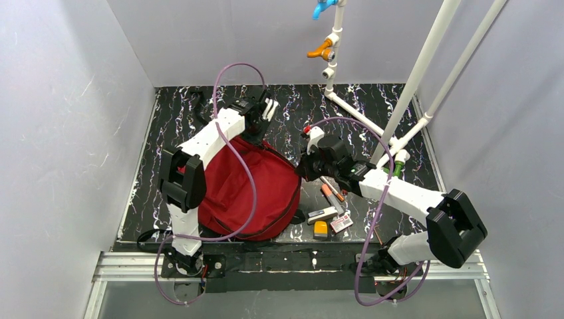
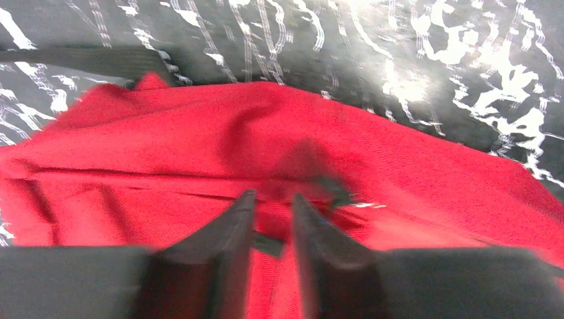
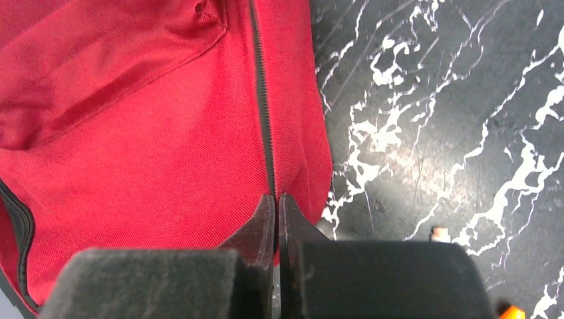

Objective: Pack the student bag
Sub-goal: Zip the student bag at the center of the board.

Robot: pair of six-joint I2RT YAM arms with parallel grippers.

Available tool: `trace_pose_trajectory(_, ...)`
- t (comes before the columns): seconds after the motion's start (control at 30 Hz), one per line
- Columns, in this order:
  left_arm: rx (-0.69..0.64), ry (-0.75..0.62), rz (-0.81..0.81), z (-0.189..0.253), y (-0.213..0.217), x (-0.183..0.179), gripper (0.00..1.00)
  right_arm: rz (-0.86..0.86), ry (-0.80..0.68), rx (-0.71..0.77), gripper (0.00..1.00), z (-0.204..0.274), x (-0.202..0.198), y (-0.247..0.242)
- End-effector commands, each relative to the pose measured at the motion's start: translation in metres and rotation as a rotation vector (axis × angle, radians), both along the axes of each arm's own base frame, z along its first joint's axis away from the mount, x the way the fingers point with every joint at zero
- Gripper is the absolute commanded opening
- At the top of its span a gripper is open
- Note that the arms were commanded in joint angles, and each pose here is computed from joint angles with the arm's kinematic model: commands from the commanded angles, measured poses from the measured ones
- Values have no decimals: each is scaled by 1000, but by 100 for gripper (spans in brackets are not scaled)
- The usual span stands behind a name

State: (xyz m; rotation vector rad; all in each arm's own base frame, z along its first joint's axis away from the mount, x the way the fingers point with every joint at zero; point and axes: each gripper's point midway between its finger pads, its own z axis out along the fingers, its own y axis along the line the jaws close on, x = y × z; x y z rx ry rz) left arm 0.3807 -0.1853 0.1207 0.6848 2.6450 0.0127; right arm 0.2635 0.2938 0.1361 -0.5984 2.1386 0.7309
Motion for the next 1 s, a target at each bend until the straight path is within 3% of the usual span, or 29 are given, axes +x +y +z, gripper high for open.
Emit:
trace_pose_trajectory(0.0, 79, -154, 133, 54, 53, 20, 38, 10, 59, -92, 1, -18, -11, -14)
trace_pose_trajectory(0.1, -82, -168, 168, 80, 38, 0, 54, -9, 45, -75, 1, -17, -3, -9)
trace_pose_trajectory(0.2, -132, -220, 207, 101, 48, -24, 62, -27, 8, -94, 1, -13, 15, -3)
trace_pose_trajectory(0.3, -187, -236, 254, 91, 61, -57, 73, -70, -75, -184, 1, -1, 50, 0)
trace_pose_trajectory(0.43, -292, -258, 278, 65, 62, -77, 84, -57, -57, -222, 1, 0, 71, 8)
trace_pose_trajectory(0.67, -510, -162, 258, 41, 23, -78, 76, 2, 25, -128, 1, -12, 52, 23)
trace_pose_trajectory(0.77, -533, -124, 277, 31, 17, -79, 62, 8, 53, -117, 1, -15, 46, 23)
trace_pose_trajectory(0.83, -571, -94, 289, 28, 9, -87, 56, 10, 66, -104, 1, -15, 42, 23)
trace_pose_trajectory(0.97, -660, -83, 309, 13, -10, -118, 55, 11, 67, -91, 1, -16, 39, 23)
